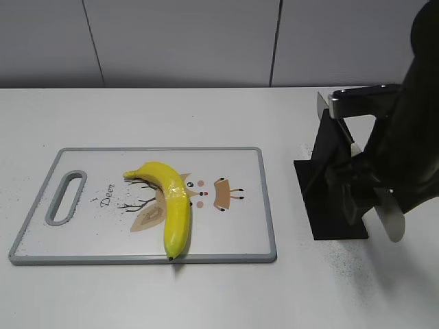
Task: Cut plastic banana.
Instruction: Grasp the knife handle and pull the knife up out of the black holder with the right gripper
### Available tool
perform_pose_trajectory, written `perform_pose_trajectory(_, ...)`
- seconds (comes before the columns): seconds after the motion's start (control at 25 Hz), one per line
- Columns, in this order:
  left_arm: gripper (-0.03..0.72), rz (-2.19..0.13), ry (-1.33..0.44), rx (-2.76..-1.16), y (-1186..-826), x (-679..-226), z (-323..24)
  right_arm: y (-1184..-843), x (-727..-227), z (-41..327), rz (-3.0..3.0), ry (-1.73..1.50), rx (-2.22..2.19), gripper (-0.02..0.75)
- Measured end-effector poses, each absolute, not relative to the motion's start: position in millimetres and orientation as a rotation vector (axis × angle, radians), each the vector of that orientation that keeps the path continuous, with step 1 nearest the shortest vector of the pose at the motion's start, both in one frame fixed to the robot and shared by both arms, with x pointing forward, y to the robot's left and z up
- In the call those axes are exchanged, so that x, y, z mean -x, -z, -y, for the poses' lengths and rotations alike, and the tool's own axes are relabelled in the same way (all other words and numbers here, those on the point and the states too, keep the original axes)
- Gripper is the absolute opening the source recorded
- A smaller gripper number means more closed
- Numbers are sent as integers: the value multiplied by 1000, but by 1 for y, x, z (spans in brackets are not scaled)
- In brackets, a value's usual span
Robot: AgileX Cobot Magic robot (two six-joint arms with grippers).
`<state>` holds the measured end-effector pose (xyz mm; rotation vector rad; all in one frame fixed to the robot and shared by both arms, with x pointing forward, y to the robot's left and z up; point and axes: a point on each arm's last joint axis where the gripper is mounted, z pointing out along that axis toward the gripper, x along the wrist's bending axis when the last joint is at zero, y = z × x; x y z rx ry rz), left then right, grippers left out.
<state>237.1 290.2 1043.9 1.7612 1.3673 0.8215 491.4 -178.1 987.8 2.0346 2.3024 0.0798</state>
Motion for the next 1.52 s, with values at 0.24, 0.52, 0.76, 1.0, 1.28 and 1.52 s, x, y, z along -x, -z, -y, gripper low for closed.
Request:
perform_pose_trajectory(0.24, 587, -1367, -822, -1761, -1044, -237, -290, -978, -494, 177, -2285, -35, -2075, 168)
perform_pose_trajectory(0.52, 585, -1367, -822, -1761, -1044, -237, -290, -989, -491, 179, -2264, -81, -2073, 167)
perform_pose_trajectory(0.76, 585, -1367, -822, -1761, -1044, -237, -290, -1019, -480, 184, -2225, -229, -2048, 166)
perform_pose_trajectory(1.0, 585, -1367, -820, -1761, -1044, -237, -290, -1054, -465, 191, -2169, -419, -2005, 167)
perform_pose_trajectory(1.28, 585, -1366, -818, -1760, -1044, -237, -290, -1090, -465, 192, -2158, -577, -1880, 167)
perform_pose_trajectory(1.52, 585, -1367, -800, -1785, -1049, -243, -289, -1093, -465, 185, -2466, -580, -1379, 167)
